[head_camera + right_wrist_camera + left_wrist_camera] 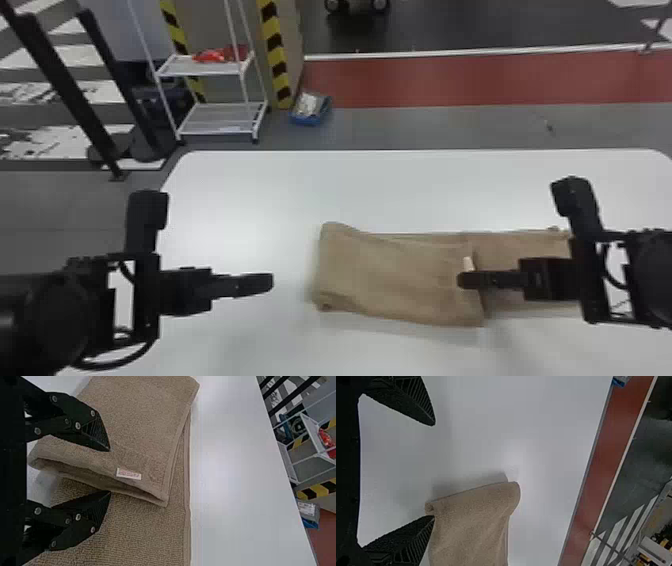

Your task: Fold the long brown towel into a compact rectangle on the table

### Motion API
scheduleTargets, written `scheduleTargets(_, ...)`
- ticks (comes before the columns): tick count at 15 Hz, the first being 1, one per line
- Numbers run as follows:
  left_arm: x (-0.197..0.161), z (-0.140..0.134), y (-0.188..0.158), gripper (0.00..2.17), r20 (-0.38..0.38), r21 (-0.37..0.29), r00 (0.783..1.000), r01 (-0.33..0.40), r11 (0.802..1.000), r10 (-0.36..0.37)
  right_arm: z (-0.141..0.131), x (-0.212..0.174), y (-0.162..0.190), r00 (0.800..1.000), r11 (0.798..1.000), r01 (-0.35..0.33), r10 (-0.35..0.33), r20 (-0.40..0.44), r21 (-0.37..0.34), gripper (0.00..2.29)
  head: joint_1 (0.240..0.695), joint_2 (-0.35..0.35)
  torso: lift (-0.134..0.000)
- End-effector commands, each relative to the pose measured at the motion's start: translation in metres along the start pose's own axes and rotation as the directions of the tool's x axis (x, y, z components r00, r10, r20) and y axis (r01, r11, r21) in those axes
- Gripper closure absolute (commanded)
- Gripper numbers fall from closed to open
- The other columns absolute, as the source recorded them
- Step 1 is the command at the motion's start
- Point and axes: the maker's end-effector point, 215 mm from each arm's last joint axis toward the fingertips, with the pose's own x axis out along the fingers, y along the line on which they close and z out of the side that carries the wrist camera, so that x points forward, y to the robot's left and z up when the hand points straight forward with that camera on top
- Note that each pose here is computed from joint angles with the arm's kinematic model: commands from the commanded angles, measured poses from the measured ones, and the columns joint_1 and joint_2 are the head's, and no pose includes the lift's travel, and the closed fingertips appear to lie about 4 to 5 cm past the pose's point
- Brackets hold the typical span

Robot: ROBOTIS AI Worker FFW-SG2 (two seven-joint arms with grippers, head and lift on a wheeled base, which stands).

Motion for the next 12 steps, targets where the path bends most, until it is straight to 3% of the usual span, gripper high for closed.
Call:
scheduleTargets(1,0.0012,-0.0032,0.0014,0.04,-0.010,-0.009,1.000,0.000,1.000,0.000,-0.0064,-0.0019,-0.0023,1.000,1.000,0.006,-0.006,-0.019,0.015,0.60,0.695,0.120,-0.123)
scheduleTargets(9,0.0029,-0.0023,-0.0004,0.04,-0.011,-0.007,1.000,0.002,1.000,-0.002,-0.0061,-0.0041,-0.0063,1.000,1.000,0.015,-0.015,-0.022,0.014,0.62,0.695,0.109,-0.123)
scheduleTargets(12,0.0021,-0.0034,0.0016,0.04,-0.011,-0.010,1.000,-0.001,1.000,0.001,-0.0047,-0.0006,-0.0017,1.000,1.000,0.013,-0.013,-0.027,0.003,0.76,0.695,0.111,-0.123)
